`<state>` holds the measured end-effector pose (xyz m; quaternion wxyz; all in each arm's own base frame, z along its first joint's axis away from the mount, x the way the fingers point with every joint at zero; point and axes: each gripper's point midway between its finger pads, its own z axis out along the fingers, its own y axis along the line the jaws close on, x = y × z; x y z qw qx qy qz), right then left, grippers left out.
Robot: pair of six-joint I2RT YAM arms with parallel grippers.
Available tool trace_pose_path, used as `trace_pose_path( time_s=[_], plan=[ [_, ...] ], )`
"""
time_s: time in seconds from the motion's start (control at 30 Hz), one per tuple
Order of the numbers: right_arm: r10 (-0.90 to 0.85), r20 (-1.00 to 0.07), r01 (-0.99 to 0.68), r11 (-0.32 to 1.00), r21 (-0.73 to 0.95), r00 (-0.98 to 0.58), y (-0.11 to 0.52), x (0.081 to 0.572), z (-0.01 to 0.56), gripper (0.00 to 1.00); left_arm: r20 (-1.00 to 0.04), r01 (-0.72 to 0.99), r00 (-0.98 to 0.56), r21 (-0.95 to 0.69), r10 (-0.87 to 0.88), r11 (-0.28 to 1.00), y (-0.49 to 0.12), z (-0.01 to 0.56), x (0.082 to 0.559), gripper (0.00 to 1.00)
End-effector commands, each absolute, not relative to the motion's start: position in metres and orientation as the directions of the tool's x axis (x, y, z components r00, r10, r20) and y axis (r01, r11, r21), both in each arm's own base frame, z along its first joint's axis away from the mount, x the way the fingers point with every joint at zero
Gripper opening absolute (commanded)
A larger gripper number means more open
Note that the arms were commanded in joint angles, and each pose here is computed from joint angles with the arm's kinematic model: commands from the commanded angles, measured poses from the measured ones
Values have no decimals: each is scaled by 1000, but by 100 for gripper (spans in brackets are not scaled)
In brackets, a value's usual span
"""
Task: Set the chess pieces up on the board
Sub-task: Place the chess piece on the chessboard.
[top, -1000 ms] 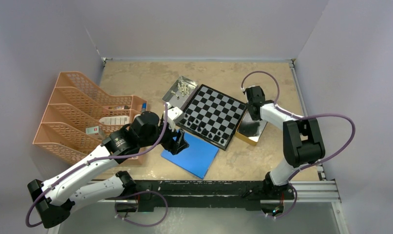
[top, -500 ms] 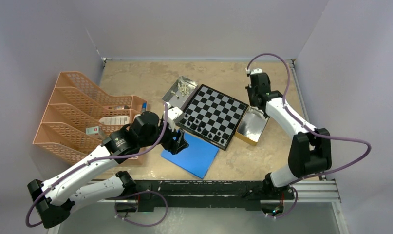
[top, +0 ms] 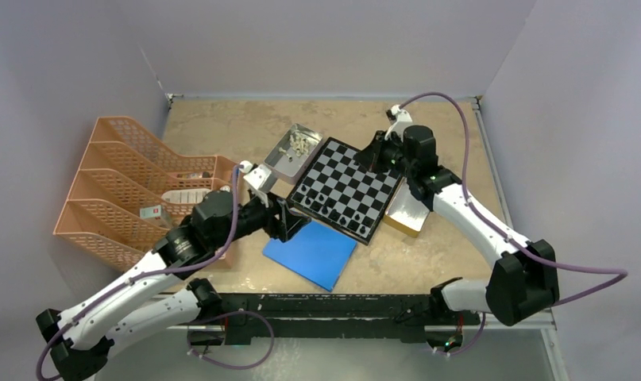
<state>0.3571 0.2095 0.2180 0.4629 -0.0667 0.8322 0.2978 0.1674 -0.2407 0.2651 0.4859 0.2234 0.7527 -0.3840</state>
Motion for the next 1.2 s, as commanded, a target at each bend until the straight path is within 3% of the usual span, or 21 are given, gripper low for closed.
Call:
trace_pose_path(
  time_s=[0.0, 0.3, 0.53, 1.17],
  plan=[
    [315, -725, -510, 543, 667, -612, 259, 327, 261, 5, -926, 707, -344, -363, -153, 607, -260, 300, 197, 64],
    [388, -635, -537, 341, 772, -667, 282, 288, 283, 5, -964, 763, -172, -261, -204, 591, -298, 331, 237, 61],
    [393, -644, -577, 289, 764, -656, 279, 270, 301, 5, -977, 759, -159, -212, -141, 615, -316, 326, 257, 54],
    [347, -652, -611, 233, 756, -674, 275, 241, 296, 4, -987, 822, -148, -155, -59, 548, -332, 315, 251, 13]
  ],
)
